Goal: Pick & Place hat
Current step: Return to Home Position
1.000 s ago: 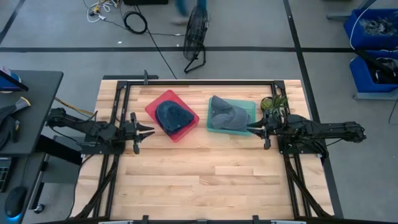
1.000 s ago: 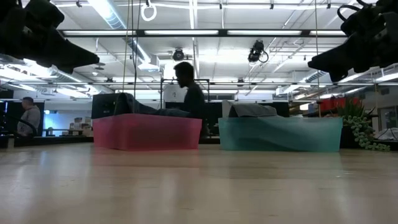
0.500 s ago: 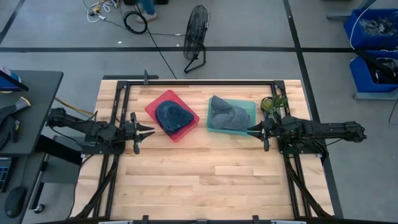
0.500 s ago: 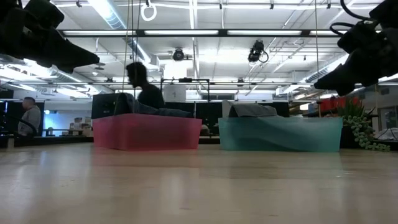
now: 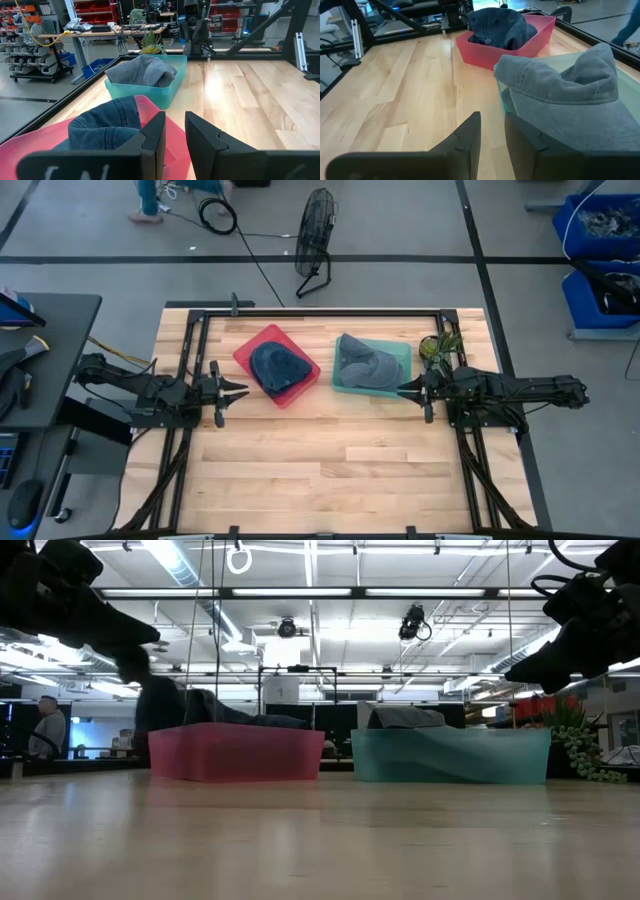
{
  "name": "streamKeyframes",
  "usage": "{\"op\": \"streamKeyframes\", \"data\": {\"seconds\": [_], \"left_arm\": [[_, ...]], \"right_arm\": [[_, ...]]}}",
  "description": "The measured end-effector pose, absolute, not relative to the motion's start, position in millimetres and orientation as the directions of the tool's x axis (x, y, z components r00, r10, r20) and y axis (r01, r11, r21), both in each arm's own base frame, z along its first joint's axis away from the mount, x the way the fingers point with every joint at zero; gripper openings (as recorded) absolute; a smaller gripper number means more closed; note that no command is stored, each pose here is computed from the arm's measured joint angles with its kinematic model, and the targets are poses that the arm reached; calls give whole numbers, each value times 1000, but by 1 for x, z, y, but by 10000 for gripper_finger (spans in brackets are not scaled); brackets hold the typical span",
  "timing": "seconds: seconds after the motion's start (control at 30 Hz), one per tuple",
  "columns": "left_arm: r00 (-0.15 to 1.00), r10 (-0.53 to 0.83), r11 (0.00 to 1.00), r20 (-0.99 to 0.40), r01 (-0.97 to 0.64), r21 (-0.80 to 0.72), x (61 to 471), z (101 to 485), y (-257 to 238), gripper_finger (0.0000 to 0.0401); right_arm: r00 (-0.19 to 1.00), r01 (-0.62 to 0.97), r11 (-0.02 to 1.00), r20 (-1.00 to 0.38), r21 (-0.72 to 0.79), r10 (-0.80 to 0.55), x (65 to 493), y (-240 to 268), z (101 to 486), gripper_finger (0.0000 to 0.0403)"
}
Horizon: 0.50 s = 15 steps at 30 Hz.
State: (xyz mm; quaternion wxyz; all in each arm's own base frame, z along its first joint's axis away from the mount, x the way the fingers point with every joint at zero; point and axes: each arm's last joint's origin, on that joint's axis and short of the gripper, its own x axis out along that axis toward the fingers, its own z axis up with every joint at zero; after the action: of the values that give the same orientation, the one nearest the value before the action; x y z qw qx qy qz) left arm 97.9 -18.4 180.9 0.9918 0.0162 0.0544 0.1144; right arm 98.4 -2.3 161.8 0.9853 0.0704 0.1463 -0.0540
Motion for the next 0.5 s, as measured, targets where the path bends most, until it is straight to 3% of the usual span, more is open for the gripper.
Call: {"op": "streamKeyframes", "data": {"seconds": [0.5], "left_arm": [[968, 229, 973, -104, -225, 44, 98, 181, -18, 78]], "right_arm": [[951, 127, 984, -295, 123, -86, 98, -2, 162, 94]]}}
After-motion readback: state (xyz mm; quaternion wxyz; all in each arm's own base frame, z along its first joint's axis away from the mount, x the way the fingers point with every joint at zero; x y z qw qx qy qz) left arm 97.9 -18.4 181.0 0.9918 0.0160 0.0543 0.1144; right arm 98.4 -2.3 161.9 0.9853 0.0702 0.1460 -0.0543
